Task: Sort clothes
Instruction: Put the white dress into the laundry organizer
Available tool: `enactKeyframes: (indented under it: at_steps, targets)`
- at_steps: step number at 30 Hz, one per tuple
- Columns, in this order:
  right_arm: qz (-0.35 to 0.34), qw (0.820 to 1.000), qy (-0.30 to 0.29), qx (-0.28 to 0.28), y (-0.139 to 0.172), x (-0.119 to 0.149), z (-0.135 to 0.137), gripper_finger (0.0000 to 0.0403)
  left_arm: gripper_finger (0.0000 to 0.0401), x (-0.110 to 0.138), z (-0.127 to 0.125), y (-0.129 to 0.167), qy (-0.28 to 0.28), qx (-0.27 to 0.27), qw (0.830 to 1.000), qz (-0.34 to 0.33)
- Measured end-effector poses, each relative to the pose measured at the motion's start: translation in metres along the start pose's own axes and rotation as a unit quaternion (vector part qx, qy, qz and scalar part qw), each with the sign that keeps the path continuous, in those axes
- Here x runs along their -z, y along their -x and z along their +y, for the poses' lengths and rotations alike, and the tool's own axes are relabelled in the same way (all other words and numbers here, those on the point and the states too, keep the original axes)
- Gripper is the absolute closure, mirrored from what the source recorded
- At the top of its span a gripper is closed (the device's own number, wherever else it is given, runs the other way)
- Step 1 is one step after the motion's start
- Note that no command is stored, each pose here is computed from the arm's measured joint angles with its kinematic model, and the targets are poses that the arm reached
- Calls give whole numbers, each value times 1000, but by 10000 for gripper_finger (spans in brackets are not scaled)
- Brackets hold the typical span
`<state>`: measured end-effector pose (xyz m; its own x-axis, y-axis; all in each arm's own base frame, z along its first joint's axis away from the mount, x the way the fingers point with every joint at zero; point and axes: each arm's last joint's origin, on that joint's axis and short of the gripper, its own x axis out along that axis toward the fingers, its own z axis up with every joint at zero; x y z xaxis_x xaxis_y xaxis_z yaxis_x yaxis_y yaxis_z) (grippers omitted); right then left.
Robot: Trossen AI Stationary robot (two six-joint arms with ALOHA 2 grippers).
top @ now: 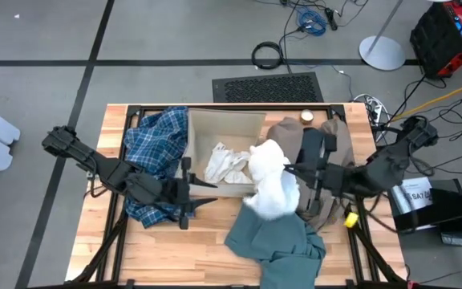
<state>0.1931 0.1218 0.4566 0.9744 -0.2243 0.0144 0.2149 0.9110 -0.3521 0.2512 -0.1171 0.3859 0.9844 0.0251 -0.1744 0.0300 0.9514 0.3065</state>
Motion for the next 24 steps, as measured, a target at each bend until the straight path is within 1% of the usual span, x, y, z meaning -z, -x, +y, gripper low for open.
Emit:
enactKeyframes:
  at_steps: [2,3,5,6,10,14,17,20,24]
  targets:
    - [-3,1000,9,-2,1,-2,-1,403,247,-10,4,-4,19,-13,998,-54]
    - [0,1000,12,-3,1,-1,0,403,247,-14,5,-7,31,-10,997,-77]
    - [12,1000,12,-8,0,3,2,402,246,-16,6,-14,39,11,993,-109]
    - [18,1000,8,-10,-1,5,4,402,246,-16,7,-18,34,18,993,-115]
    - [41,999,0,-17,-5,11,13,402,236,-6,4,-38,-17,12,995,-98]
    - [57,998,0,-21,-10,16,21,402,212,3,2,-55,-50,2,995,-85]
    - [65,998,7,-23,-13,19,25,402,187,5,0,-63,-47,-1,994,-95]
    - [75,997,19,-26,-14,22,28,402,159,4,-1,-64,-40,-3,994,-104]
    - [87,995,29,-29,-14,26,29,402,119,3,0,-65,-1,-6,994,-110]
